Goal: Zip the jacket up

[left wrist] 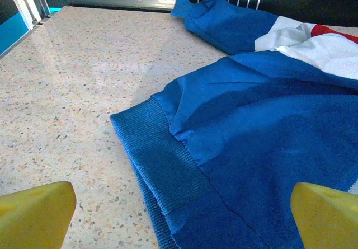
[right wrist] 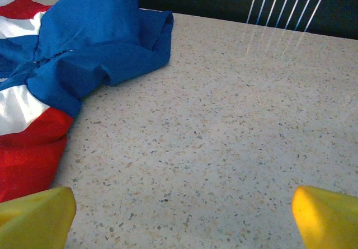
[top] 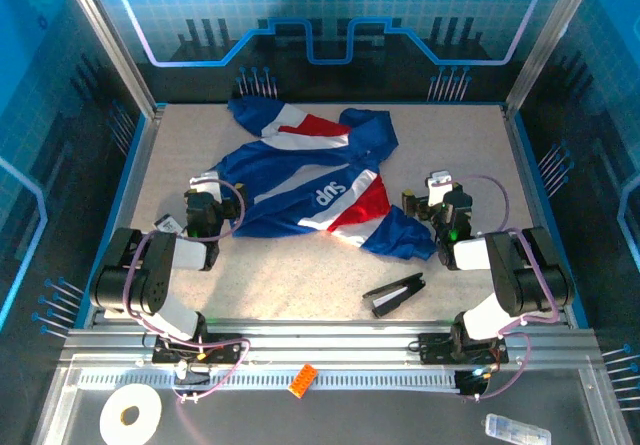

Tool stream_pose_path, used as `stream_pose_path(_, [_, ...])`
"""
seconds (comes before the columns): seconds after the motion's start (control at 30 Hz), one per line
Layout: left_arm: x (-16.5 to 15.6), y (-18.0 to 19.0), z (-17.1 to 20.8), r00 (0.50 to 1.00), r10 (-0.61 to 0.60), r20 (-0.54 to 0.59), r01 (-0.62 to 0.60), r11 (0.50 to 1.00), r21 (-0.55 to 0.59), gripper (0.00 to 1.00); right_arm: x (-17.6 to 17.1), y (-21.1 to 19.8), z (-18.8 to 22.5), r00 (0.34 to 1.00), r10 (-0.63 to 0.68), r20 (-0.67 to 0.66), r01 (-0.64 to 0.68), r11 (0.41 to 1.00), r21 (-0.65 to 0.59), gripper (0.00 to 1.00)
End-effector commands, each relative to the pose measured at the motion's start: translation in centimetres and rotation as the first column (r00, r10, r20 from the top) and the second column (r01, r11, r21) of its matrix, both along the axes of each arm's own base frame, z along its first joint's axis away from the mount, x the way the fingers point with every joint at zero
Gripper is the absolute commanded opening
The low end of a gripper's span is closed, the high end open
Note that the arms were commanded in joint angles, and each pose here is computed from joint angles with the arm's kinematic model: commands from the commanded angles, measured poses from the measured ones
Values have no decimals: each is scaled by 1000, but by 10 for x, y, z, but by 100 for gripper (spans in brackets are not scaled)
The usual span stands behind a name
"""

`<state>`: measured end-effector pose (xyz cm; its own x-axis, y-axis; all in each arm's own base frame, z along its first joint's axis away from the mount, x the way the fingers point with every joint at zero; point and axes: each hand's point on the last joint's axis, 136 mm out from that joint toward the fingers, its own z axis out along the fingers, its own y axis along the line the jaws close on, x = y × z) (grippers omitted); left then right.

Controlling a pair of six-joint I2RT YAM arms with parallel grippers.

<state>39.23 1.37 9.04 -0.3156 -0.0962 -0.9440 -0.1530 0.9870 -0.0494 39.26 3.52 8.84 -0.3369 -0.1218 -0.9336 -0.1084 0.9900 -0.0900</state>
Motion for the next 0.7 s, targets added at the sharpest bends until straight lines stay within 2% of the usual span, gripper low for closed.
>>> stream_pose_path(0.0, [4, -3, 6, 1000, -13, 19, 13, 1000, 0, 99, 6, -4, 11, 1000, -7, 27, 7, 1000, 2, 100])
stream_pose_path(0.67, [4, -3, 6, 1000, -13, 19, 13, 1000, 0, 99, 7, -4, 10, 1000, -2, 22, 2, 1000, 9, 100])
